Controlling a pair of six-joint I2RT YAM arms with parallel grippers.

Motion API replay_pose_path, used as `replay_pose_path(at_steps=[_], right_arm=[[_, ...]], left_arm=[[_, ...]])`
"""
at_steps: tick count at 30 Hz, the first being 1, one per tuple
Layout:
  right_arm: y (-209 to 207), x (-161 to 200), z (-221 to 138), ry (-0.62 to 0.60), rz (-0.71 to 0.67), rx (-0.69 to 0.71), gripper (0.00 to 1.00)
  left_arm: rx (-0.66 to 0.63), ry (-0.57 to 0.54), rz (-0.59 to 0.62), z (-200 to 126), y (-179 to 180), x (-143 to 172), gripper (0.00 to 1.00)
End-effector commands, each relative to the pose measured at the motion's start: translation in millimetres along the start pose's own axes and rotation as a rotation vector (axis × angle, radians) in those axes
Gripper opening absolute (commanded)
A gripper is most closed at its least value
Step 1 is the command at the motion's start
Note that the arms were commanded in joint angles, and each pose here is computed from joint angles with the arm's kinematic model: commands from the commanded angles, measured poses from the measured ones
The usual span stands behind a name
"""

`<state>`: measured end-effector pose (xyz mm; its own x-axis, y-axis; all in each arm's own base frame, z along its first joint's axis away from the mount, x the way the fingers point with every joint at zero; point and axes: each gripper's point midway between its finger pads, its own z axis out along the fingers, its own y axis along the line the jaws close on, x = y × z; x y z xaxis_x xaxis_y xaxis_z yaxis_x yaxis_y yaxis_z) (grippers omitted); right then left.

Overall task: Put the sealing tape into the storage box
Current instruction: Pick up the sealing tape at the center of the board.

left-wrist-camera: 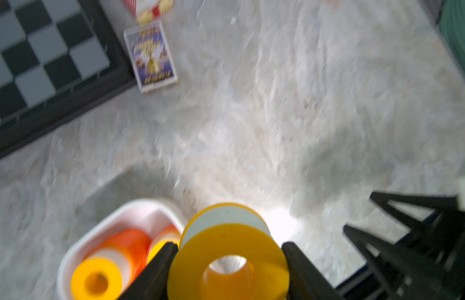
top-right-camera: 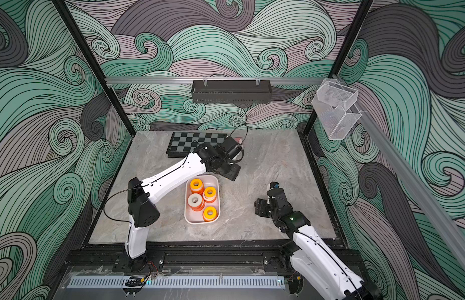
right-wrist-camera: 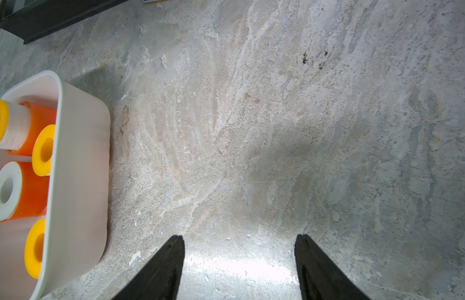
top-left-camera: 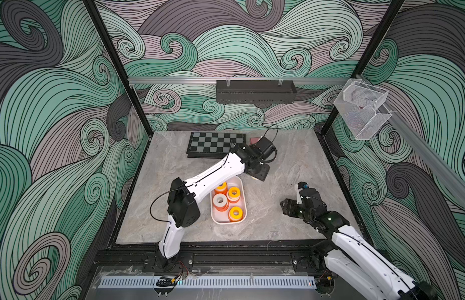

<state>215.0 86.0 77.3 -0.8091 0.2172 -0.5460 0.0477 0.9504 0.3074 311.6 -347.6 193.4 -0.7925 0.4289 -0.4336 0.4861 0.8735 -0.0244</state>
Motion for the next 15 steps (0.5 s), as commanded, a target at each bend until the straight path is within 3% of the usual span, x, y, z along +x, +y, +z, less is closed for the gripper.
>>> replay_pose_path(at_steps=[1,9,15], right_arm=[[0.3,0.6,0.7,-0.007,-0.012,0.002,0.71],[3.4,-0.1,0.0,-0.016,-0.029,-0.005,0.71],[4.6,0.8,-0.2,-0.015,-0.038,-0.005,0.71]], left_arm=[[-0.069,0.027,-0.053,-5.2,28.0,37.6,0.65],[-0.11,0.022,-0.147,-4.0,73.2,102.9,0.66],[-0.1,0.023,-0.193,3.8,88.2,120.3,0.66]])
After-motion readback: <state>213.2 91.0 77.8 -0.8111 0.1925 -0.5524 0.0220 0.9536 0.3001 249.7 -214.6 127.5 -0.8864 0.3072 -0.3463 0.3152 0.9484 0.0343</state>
